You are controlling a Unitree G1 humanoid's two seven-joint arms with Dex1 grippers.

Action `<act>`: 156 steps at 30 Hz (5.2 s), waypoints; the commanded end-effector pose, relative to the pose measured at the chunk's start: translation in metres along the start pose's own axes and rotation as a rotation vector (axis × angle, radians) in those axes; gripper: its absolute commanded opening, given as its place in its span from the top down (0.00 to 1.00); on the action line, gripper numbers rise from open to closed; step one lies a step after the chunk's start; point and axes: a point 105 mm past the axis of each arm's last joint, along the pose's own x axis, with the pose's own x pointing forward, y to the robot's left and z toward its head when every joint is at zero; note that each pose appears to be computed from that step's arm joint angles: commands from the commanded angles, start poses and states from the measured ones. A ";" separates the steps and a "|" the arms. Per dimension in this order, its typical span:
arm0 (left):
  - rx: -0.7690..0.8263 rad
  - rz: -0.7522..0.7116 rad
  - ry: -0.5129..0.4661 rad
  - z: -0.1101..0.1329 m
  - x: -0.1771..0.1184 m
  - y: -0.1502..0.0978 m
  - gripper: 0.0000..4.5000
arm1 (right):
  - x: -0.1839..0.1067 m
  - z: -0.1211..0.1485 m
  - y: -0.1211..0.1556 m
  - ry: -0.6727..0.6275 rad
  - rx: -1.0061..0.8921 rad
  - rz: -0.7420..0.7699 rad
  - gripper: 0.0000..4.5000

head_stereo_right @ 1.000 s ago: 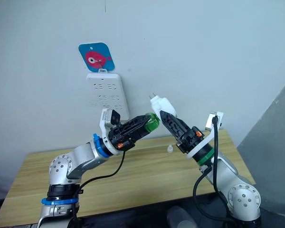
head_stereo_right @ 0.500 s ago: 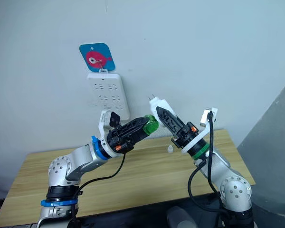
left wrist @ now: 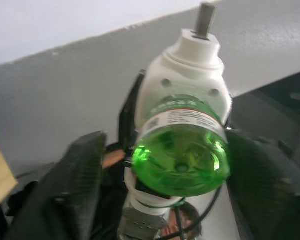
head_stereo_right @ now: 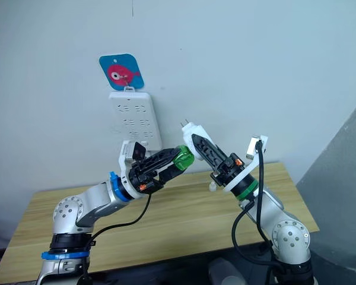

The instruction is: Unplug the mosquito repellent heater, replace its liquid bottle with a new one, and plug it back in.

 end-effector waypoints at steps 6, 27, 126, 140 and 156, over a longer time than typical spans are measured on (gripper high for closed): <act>0.725 0.450 -0.026 0.039 -0.060 0.026 0.00 | -0.006 0.015 0.004 -0.013 -0.093 0.016 0.33; 1.328 0.629 0.013 0.146 -0.108 0.006 0.00 | -0.007 -0.009 0.003 0.435 -0.822 0.029 0.33; 1.132 0.396 0.321 0.136 -0.050 0.022 0.71 | 0.099 -0.046 -0.030 0.349 -1.038 -0.185 0.33; 1.132 0.398 0.332 0.135 -0.052 0.021 0.71 | 0.094 -0.050 -0.034 0.383 -1.088 -0.177 0.33; 1.138 0.403 0.336 0.135 -0.053 0.021 0.71 | 0.088 -0.043 -0.022 0.335 -1.063 -0.160 0.33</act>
